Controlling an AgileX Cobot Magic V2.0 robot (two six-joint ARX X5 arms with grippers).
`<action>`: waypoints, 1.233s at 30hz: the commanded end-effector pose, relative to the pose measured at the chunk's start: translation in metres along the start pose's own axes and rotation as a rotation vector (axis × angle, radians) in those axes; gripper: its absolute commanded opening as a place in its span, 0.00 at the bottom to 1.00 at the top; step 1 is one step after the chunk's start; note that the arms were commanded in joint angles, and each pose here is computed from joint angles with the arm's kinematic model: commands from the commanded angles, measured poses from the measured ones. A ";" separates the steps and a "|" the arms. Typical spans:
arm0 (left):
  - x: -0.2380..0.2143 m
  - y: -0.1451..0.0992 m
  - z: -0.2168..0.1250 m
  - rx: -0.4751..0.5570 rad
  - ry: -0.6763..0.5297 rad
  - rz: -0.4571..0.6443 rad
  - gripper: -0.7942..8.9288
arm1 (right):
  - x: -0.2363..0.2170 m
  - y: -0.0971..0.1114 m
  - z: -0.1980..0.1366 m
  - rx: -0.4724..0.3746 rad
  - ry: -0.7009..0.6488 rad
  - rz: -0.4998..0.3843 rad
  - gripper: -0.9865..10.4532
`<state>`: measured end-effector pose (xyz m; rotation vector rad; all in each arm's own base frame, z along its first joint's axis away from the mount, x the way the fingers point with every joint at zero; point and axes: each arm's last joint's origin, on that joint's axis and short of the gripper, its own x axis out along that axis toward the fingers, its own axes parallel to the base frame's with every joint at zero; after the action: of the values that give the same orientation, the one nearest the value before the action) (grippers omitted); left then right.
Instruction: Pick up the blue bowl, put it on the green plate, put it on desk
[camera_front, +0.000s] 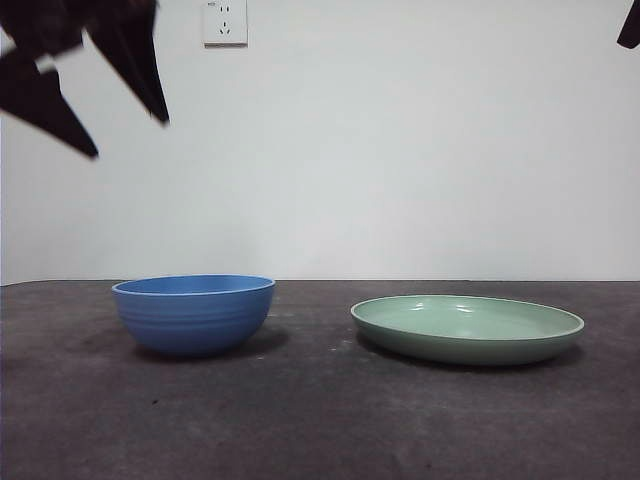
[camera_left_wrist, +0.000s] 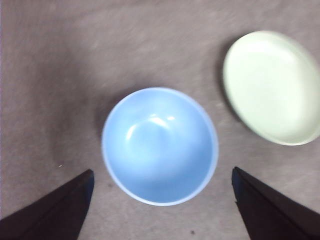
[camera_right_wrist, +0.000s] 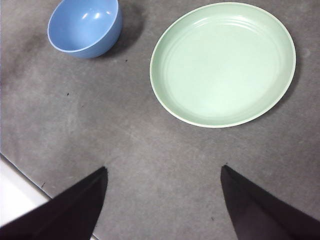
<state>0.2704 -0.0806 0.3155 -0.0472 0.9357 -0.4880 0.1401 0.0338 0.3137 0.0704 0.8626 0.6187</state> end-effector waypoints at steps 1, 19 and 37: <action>0.020 0.003 0.007 0.006 0.041 0.006 0.53 | -0.003 0.002 0.005 -0.004 -0.019 0.005 0.40; 0.121 0.035 0.000 -0.034 0.220 0.106 0.53 | -0.003 0.002 0.006 -0.006 -0.023 0.004 0.40; 0.131 0.039 -0.005 -0.062 0.257 0.142 0.11 | -0.003 0.002 0.006 -0.006 -0.023 0.004 0.40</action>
<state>0.3414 -0.0976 0.2033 0.0290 1.2002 -0.3425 0.1404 0.0338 0.3140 0.0696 0.8584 0.6189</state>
